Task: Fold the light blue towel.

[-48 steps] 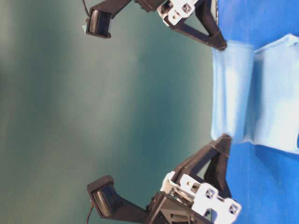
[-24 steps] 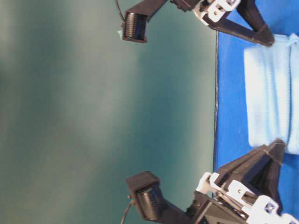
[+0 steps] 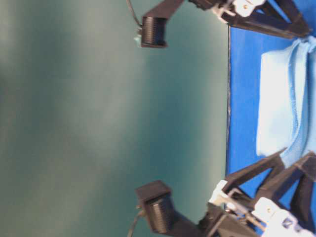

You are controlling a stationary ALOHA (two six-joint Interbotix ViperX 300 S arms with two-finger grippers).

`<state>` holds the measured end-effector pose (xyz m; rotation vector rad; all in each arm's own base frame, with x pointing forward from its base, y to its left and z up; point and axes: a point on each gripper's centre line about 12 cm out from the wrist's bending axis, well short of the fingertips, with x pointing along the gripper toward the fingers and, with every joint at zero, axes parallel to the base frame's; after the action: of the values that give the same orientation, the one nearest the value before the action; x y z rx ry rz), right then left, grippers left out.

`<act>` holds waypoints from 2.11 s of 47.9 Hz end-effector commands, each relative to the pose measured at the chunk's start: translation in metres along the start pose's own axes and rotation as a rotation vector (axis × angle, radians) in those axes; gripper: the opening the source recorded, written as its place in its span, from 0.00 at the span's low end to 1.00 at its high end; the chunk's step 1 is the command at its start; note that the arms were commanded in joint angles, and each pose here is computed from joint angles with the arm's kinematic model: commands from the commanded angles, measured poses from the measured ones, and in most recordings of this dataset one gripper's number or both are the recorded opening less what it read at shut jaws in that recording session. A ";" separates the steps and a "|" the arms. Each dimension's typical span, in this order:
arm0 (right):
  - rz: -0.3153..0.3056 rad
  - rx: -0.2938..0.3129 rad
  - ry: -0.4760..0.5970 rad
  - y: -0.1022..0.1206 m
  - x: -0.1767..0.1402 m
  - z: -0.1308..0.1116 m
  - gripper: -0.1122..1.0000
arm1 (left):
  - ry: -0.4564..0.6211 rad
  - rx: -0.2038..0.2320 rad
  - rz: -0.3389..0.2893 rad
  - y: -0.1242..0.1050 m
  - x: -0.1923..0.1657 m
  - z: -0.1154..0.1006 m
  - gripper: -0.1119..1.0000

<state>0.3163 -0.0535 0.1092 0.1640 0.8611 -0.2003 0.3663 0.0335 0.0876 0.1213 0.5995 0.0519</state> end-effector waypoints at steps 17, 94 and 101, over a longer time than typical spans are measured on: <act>-0.040 -0.040 -0.195 0.000 -0.089 0.037 0.61 | -0.160 0.015 0.008 0.005 -0.073 0.067 0.67; 0.025 -0.060 -0.563 -0.007 -0.171 -0.052 0.61 | -0.451 -0.089 0.025 -0.002 -0.239 -0.013 0.65; 0.025 -0.060 -0.563 -0.007 -0.172 -0.052 0.61 | -0.450 -0.089 0.025 -0.003 -0.239 -0.013 0.65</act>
<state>0.1646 -0.0300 0.2015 0.0531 0.3177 -0.1865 0.1601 0.0116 0.2060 0.0535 0.1555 0.0686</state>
